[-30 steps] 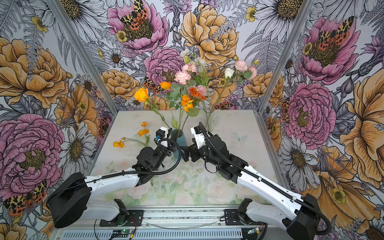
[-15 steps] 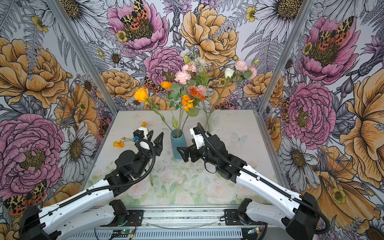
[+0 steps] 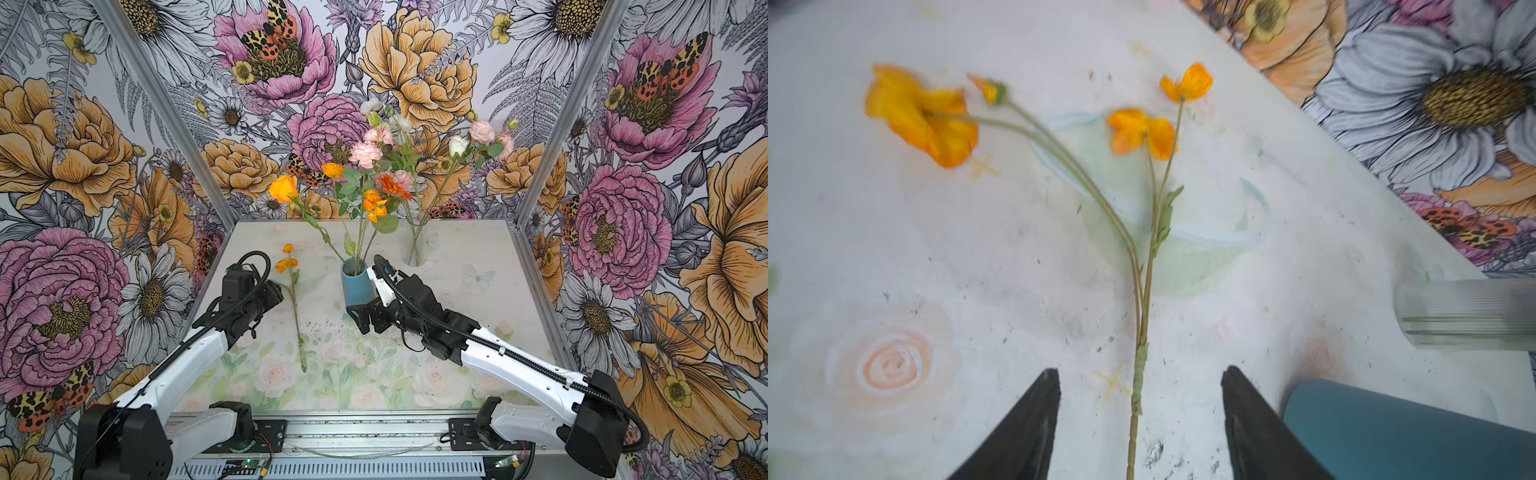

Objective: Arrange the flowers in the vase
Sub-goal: 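Open the left gripper, withdraw and lower it to the remaining poppies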

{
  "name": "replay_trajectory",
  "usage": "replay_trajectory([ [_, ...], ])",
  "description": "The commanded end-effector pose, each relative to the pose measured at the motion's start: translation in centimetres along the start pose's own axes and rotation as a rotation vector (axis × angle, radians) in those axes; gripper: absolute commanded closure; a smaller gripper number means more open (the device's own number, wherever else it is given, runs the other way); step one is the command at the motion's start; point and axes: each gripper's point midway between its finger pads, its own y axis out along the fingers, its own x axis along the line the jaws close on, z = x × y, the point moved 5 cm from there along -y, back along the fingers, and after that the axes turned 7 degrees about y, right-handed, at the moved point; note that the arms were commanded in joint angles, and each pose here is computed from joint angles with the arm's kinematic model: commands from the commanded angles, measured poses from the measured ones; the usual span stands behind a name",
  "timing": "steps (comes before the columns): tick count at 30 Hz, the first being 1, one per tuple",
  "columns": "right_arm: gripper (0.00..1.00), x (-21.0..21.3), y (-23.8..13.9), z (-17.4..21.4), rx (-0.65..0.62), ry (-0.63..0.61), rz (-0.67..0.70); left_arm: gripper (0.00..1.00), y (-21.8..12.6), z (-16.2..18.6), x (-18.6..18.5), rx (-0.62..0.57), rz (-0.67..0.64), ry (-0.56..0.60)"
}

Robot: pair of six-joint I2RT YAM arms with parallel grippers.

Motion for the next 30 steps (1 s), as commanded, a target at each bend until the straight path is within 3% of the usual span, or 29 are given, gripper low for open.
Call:
replay_trajectory([
  [1,0.01,0.1,0.3,0.0,-0.011,0.023,0.028,0.35,0.9,0.6,-2.2,0.086,0.168,-0.07],
  [14,0.0,2.9,2.5,1.7,0.089,0.026,-0.06,0.38,5.9,0.1,-2.1,0.147,0.174,-0.071],
  [30,0.0,2.9,2.2,1.8,0.075,0.011,-0.043,0.45,9.1,0.2,-1.1,0.176,0.067,-0.042],
])
